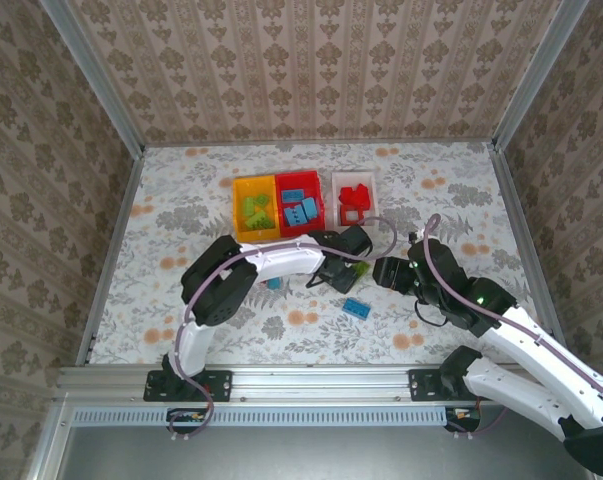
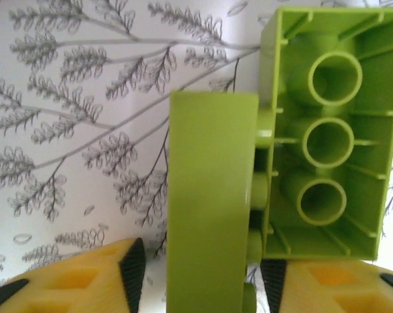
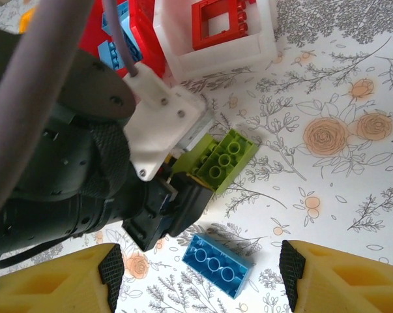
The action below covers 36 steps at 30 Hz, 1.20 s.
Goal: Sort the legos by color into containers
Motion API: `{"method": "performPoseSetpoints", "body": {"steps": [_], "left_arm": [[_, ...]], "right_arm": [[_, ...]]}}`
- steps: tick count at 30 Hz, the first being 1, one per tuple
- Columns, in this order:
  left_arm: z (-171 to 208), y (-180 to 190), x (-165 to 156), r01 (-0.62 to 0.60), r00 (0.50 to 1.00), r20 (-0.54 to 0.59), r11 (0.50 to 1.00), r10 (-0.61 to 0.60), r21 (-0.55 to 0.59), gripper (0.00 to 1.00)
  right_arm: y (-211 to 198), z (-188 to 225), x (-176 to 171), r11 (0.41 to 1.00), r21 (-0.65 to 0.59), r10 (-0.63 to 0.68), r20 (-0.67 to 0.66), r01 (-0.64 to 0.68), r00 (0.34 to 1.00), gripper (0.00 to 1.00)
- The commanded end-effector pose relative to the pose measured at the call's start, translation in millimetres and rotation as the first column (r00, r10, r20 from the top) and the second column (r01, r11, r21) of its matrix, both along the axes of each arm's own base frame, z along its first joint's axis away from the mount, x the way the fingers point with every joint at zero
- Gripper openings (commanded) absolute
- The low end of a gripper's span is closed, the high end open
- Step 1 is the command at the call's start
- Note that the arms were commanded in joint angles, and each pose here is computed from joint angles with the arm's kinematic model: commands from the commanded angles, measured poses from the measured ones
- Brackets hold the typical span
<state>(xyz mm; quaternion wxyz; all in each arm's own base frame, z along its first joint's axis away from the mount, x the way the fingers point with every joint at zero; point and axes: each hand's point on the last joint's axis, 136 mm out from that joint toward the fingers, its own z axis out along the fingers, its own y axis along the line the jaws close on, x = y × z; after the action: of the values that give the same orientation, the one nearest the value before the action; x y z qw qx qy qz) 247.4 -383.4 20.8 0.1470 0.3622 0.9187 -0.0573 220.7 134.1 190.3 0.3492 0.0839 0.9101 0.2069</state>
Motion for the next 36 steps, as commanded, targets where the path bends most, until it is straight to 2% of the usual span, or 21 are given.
{"method": "performPoseSetpoints", "body": {"steps": [1,5,13,17,20,24,27,31,36], "left_arm": [[-6.3,-0.2,8.5,0.016,1.000,0.009,1.000,-0.017,0.023,0.44],[-0.4,3.0,6.8,0.011,1.000,0.020,1.000,-0.011,0.017,0.35],[35.6,33.3,-0.5,-0.077,0.994,0.075,0.997,0.078,-0.020,0.31],[70.8,63.8,-4.4,-0.177,0.977,0.114,0.982,0.183,-0.059,0.29],[97.1,97.1,1.4,-0.291,0.944,0.133,0.951,0.303,-0.105,0.29],[121.9,152.8,26.7,-0.475,0.862,0.105,0.863,0.496,-0.175,0.29],[137.5,182.5,55.5,-0.549,0.813,0.092,0.809,0.575,-0.210,0.29],[145.3,205.4,96.1,-0.607,0.771,0.079,0.766,0.632,-0.210,0.29],[137.3,217.2,141.2,-0.665,0.727,0.070,0.726,0.683,-0.177,0.29]], "right_arm": [[2.4,-1.4,-0.1,1.000,0.016,0.004,-0.011,-0.004,1.000,0.68],[4.5,0.0,1.1,1.000,0.023,0.011,-0.009,-0.010,1.000,0.68],[12.1,7.3,2.7,0.998,0.039,0.051,0.009,-0.052,0.999,0.66],[34.4,23.1,5.7,0.983,0.105,0.147,0.071,-0.154,0.987,0.65],[59.6,28.5,9.4,0.959,0.135,0.238,0.092,-0.249,0.967,0.65],[100.1,38.1,16.5,0.931,0.112,0.333,0.128,-0.347,0.934,0.64],[131.0,53.8,24.6,0.910,0.091,0.384,0.177,-0.404,0.906,0.64],[162.4,72.8,45.4,0.905,0.087,0.387,0.240,-0.416,0.890,0.64],[182.8,83.4,72.3,0.923,0.097,0.337,0.258,-0.371,0.905,0.65]]}}
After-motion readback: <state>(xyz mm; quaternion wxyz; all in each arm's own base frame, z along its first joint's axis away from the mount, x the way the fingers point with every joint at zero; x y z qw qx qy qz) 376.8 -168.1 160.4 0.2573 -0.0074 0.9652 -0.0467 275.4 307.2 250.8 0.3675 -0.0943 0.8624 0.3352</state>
